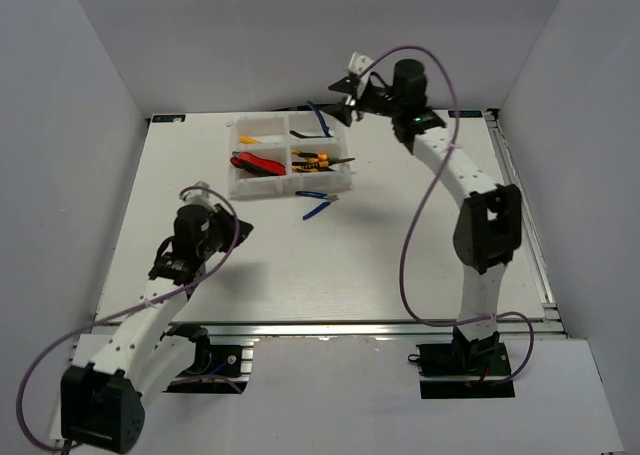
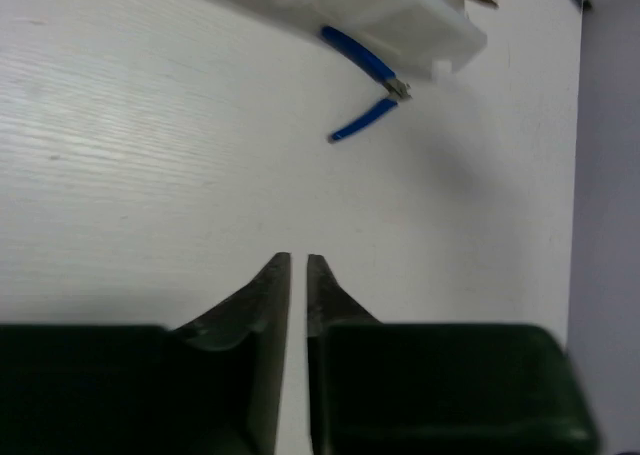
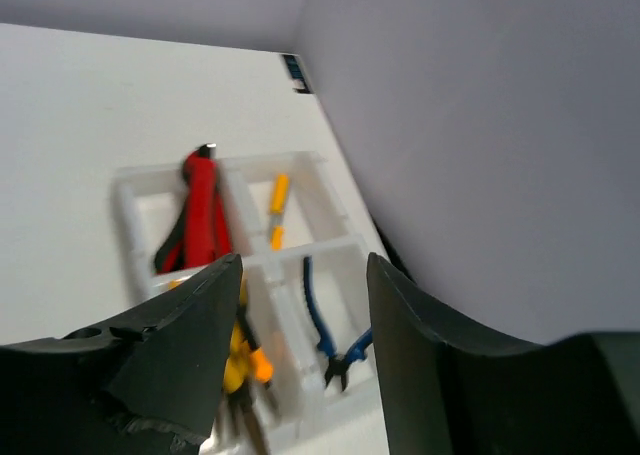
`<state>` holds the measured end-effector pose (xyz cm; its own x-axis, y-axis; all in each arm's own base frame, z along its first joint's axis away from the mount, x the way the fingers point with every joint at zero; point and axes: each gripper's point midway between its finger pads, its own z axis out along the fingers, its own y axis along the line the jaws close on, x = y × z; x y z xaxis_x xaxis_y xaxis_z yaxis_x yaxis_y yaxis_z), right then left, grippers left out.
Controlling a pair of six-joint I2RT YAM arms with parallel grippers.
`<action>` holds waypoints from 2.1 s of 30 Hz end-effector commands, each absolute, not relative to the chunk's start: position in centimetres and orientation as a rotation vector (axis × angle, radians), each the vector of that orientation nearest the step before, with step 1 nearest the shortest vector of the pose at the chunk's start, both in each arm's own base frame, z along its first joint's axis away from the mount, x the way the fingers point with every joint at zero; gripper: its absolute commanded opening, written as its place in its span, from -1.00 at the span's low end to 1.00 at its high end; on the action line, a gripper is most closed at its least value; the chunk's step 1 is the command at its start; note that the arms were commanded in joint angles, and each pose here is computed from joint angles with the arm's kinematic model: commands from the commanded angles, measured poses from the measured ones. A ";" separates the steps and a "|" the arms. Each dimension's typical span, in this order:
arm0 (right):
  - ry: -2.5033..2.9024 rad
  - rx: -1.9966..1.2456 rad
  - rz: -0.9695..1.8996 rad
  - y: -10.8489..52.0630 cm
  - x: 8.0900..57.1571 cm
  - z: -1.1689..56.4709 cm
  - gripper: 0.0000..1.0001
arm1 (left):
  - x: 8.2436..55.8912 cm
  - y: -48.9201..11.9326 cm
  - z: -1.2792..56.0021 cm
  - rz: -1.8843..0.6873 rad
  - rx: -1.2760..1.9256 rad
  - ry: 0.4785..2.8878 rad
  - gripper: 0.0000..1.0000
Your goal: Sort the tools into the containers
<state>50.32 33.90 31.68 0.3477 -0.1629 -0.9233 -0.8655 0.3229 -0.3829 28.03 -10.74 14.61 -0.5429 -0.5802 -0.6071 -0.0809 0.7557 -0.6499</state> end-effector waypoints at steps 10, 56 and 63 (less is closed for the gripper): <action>1.534 -1.439 1.156 23.2 28.4 21.4 0.47 | 34.1 -22.8 13.3 -0.451 0.122 2.267 0.27; 1.719 -1.236 1.028 17.8 26.1 18.1 0.40 | 38.4 -28.2 2.7 -0.329 0.820 2.437 -0.63; 1.725 -1.236 1.014 17.6 26.3 17.9 0.38 | 36.0 -29.4 5.0 -0.423 0.889 2.399 -1.00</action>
<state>26.20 17.65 17.90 -0.2410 -0.3576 -0.9022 -0.9616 0.2140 0.1720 38.60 -27.71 2.30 -0.6667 0.4902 -0.5614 0.6114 0.7905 -0.0357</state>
